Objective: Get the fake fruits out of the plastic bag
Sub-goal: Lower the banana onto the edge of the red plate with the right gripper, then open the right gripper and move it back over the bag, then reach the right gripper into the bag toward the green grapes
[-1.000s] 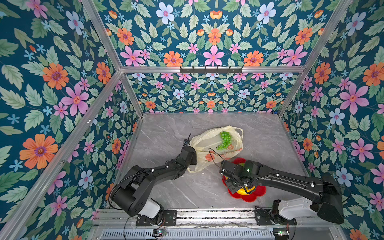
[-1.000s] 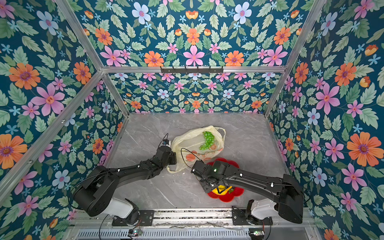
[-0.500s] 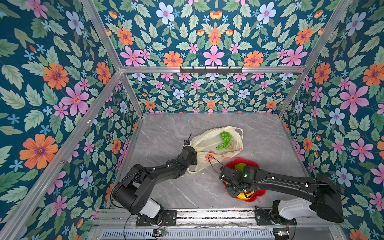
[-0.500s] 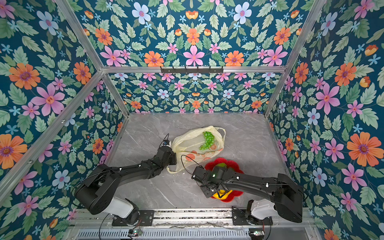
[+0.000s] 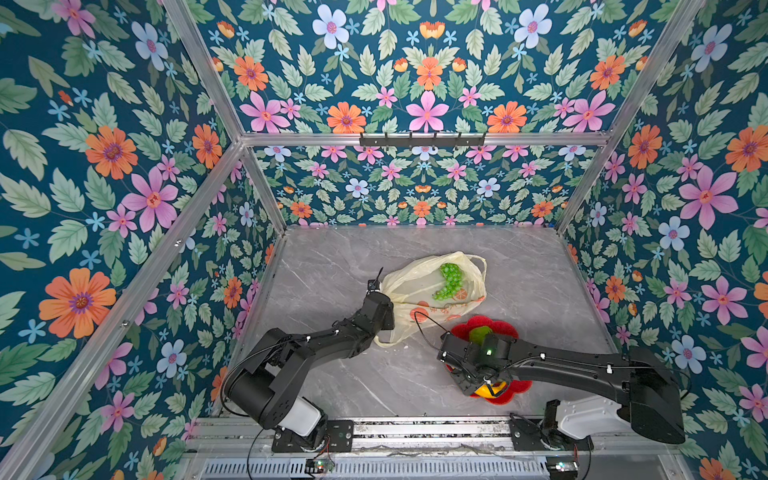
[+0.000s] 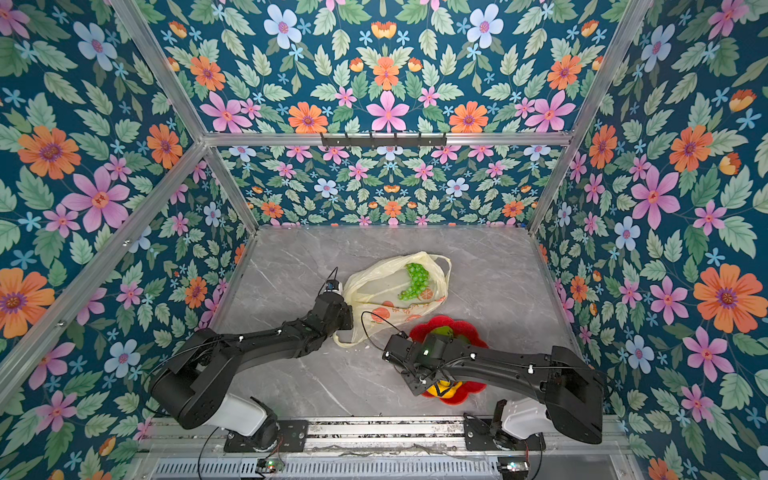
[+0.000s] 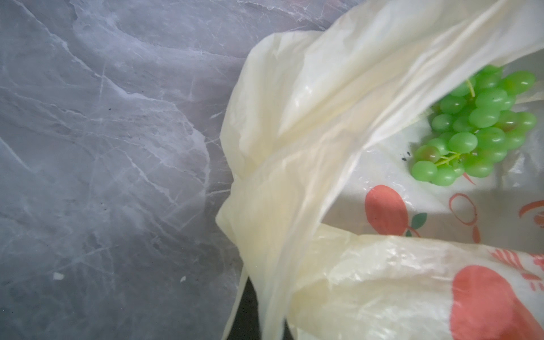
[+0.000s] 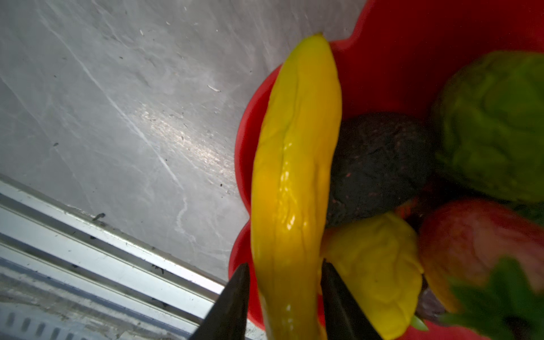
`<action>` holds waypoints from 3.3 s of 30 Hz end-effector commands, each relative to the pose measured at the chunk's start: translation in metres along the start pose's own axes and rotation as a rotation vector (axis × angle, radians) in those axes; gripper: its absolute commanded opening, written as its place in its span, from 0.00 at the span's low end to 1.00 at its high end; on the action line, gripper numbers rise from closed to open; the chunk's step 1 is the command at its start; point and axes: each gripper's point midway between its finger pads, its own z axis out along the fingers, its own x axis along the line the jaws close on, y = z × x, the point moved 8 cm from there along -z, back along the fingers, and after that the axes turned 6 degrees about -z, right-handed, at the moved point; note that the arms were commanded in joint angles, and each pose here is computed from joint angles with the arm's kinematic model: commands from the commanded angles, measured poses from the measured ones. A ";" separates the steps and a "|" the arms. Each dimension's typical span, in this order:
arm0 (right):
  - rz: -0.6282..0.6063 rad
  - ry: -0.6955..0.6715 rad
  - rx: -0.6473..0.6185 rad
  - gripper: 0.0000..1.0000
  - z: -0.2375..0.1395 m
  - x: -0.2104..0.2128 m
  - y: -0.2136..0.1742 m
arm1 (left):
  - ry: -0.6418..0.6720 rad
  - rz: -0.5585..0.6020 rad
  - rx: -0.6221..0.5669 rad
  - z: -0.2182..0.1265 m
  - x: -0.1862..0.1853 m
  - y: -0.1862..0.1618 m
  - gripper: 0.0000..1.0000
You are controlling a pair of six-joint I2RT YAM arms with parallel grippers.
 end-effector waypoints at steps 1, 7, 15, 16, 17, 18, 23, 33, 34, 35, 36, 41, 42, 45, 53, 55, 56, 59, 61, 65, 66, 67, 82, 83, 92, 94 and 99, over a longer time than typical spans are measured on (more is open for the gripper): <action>-0.003 -0.025 -0.001 0.40 -0.005 -0.002 -0.001 | 0.010 0.009 -0.018 -0.002 0.000 0.004 0.06; -0.015 -0.038 0.016 0.37 -0.011 -0.001 -0.006 | 0.008 0.009 -0.017 -0.002 0.000 0.004 0.06; -0.018 -0.063 0.043 0.30 -0.005 -0.001 -0.007 | 0.008 0.010 -0.020 -0.002 0.000 0.005 0.06; -0.019 -0.071 0.048 0.29 -0.003 -0.001 -0.007 | 0.009 0.011 -0.017 -0.001 0.000 0.004 0.06; -0.021 -0.078 0.053 0.29 -0.002 -0.001 -0.006 | 0.010 0.011 -0.016 -0.001 0.000 0.004 0.06; -0.023 -0.087 0.055 0.28 -0.001 -0.001 -0.006 | 0.008 0.010 -0.018 -0.001 -0.001 0.004 0.06; -0.030 -0.119 0.067 0.28 0.002 -0.002 -0.005 | 0.007 0.010 -0.017 -0.001 0.000 0.004 0.06; -0.036 -0.132 0.067 0.33 0.001 -0.004 -0.005 | 0.005 0.011 -0.014 0.000 -0.001 0.003 0.06; -0.037 -0.123 0.064 0.34 0.000 -0.003 -0.004 | 0.005 0.011 -0.014 -0.001 -0.001 0.003 0.06; -0.037 -0.115 0.060 0.35 -0.001 -0.002 -0.004 | 0.004 0.010 -0.015 -0.001 -0.001 0.004 0.06; -0.037 -0.108 0.057 0.36 -0.001 -0.002 -0.004 | 0.005 0.011 -0.014 -0.001 -0.001 0.004 0.06; -0.034 -0.078 0.044 0.39 -0.005 0.000 -0.003 | 0.003 0.010 -0.017 -0.001 -0.001 0.004 0.06; -0.032 -0.076 0.038 0.39 -0.006 0.000 -0.003 | 0.005 0.010 -0.017 -0.001 0.000 0.004 0.06; -0.022 -0.072 0.013 0.41 -0.012 -0.001 -0.002 | 0.003 0.011 -0.017 -0.002 -0.001 0.004 0.06; 0.089 -0.138 -0.140 0.49 -0.049 -0.020 0.018 | -0.006 0.039 -0.026 -0.004 -0.006 0.007 0.04; 0.151 -0.144 -0.182 0.49 -0.057 -0.028 0.031 | -0.001 0.051 -0.036 -0.007 -0.008 0.007 0.04; 0.177 -0.141 -0.204 0.49 -0.060 -0.032 0.037 | 0.002 0.058 -0.041 -0.008 -0.010 0.007 0.04; 0.272 -0.117 -0.294 0.49 -0.069 -0.045 0.060 | 0.016 0.092 -0.054 -0.011 -0.016 0.006 0.04; 0.327 -0.096 -0.352 0.49 -0.074 -0.055 0.078 | 0.036 0.114 -0.066 -0.012 -0.019 0.005 0.04; 0.389 -0.065 -0.436 0.49 -0.075 -0.072 0.112 | 0.048 0.143 -0.079 -0.015 -0.025 0.004 0.04; 0.407 -0.060 -0.443 0.49 -0.073 -0.077 0.121 | 0.045 0.147 -0.079 -0.015 -0.027 0.003 0.04; 0.429 -0.052 -0.449 0.48 -0.071 -0.083 0.128 | 0.043 0.148 -0.080 -0.015 -0.028 0.003 0.04; 0.448 -0.112 -0.327 0.33 0.019 -0.131 0.223 | 0.007 0.161 -0.085 -0.021 -0.033 0.004 0.04; 0.433 -0.128 -0.324 0.33 0.023 -0.133 0.226 | 0.004 0.159 -0.087 -0.021 -0.033 0.005 0.04; 0.370 -0.241 -0.249 0.29 0.057 -0.153 0.255 | -0.017 0.168 -0.083 -0.021 -0.036 0.003 0.05; 0.370 -0.283 -0.243 0.28 0.059 -0.157 0.259 | -0.023 0.170 -0.084 -0.021 -0.037 0.003 0.05; 0.353 -0.358 -0.254 0.27 0.059 -0.164 0.267 | -0.024 0.175 -0.084 -0.021 -0.037 0.002 0.05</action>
